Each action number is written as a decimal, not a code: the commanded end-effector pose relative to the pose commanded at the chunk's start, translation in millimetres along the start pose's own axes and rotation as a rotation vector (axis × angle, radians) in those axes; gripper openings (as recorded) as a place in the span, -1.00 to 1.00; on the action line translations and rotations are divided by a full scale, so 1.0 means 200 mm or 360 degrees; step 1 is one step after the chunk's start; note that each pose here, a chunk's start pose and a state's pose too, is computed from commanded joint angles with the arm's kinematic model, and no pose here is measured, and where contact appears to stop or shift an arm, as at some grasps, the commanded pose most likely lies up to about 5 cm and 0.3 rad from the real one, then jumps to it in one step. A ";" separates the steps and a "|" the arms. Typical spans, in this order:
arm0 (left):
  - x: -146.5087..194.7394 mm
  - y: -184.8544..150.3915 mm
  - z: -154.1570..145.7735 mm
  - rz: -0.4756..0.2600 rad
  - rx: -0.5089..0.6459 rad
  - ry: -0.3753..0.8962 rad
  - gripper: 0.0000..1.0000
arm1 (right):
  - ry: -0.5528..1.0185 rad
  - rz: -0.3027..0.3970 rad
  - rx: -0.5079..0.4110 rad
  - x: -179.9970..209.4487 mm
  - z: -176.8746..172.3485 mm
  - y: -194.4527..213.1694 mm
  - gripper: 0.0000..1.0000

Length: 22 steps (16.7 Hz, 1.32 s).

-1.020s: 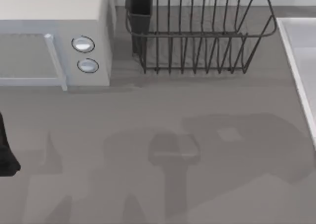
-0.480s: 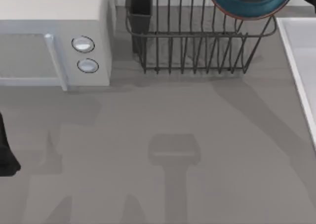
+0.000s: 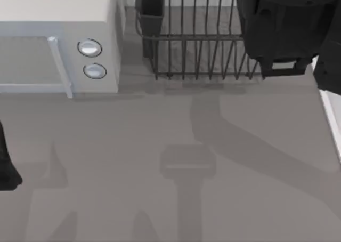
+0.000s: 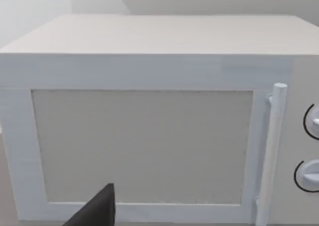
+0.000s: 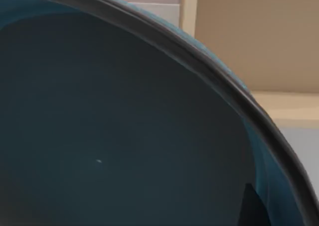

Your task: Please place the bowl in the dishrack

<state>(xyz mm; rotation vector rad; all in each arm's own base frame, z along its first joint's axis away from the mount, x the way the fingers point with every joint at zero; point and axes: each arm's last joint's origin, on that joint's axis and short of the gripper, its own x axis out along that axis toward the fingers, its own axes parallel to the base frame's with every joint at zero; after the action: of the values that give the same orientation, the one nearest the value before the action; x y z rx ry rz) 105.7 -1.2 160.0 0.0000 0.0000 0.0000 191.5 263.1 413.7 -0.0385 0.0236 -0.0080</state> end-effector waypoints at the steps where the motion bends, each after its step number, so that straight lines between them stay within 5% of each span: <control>1: 0.00 0.00 0.00 0.0000 0.0000 0.0000 1.00 | -0.0024 -0.0002 0.0039 -0.03 0.02 0.00 -1.00; 11: 0.00 0.00 0.00 0.0000 0.0000 0.0000 1.00 | -0.0028 -0.0006 0.0049 0.08 -0.06 0.07 -1.00; 16: 0.00 0.00 0.00 0.0000 0.0000 0.0000 1.00 | -0.0045 -0.0002 0.0075 0.51 -0.42 0.19 -1.00; 22: 0.00 0.00 0.00 0.0000 0.0000 0.0000 1.00 | -0.0046 -0.0003 0.0070 0.94 -0.90 0.07 -1.00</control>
<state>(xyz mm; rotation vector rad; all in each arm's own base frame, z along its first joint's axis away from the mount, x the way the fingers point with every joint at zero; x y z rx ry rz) 105.7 -1.2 160.0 0.0000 0.0000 0.0000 375.1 268.6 229.4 0.0054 -0.0056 -0.0097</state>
